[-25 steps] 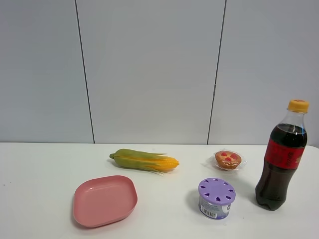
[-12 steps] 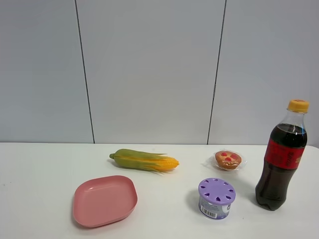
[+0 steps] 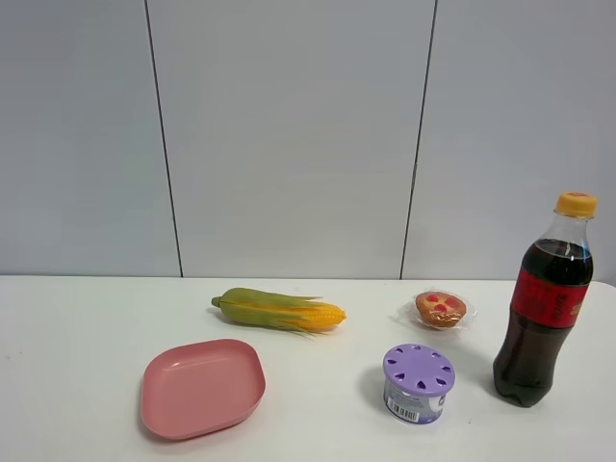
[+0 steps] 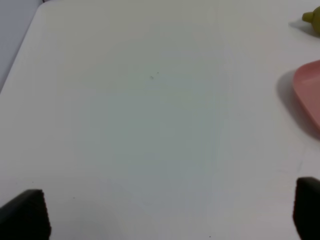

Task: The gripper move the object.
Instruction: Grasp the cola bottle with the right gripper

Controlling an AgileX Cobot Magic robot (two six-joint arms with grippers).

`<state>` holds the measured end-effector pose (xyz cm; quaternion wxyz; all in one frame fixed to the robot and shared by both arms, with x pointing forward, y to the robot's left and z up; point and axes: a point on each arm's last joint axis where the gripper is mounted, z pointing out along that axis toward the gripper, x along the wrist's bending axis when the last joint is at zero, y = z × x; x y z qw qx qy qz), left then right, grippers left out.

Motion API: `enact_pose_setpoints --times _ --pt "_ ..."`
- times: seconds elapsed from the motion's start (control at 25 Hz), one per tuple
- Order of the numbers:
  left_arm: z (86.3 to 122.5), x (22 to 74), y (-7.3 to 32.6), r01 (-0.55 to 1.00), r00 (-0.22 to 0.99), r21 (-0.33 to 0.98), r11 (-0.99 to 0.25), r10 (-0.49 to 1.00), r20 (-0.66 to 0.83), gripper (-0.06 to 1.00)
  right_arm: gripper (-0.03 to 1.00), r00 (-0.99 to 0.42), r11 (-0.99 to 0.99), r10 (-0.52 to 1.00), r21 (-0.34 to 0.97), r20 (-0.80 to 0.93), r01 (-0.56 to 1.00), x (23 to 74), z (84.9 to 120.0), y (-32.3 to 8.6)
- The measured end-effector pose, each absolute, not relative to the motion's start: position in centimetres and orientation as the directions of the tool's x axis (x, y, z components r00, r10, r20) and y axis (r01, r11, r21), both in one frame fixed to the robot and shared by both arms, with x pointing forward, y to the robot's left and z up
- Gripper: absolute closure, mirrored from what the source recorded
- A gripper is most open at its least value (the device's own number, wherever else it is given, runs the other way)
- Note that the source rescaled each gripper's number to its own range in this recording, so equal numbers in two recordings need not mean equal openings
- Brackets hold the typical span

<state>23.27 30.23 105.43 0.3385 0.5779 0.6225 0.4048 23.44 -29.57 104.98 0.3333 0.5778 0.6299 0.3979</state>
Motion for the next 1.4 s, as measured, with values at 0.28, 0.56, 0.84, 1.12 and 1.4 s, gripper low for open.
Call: enact_pose_setpoints --times 0.28,0.56,0.84,1.12,1.4 --pt "105.43 23.27 30.23 0.445 -0.103 0.895 0.004 0.994 0.047 -0.06 -0.03 -0.110 0.016 0.993 0.886 0.040 0.463 23.44 104.98 -29.57" --pt "105.43 23.27 30.23 0.445 -0.103 0.895 0.004 0.994 0.047 -0.06 -0.03 -0.108 0.016 0.993 0.886 0.038 0.463 23.45 104.97 -29.60" --pt "105.43 23.27 30.23 0.445 -0.103 0.895 0.004 0.994 0.047 -0.06 -0.03 -0.108 0.017 0.993 0.886 0.038 0.463 23.45 104.97 -29.60" --pt "105.43 23.27 30.23 0.445 -0.103 0.895 0.004 0.994 0.047 -0.06 -0.03 -0.107 0.015 0.993 0.886 0.039 0.463 23.45 104.97 -29.60" --pt "105.43 23.27 30.23 0.445 -0.103 0.895 0.004 0.994 0.047 -0.06 -0.03 -0.123 -0.001 0.990 0.890 0.064 0.456 23.93 105.72 -29.32"
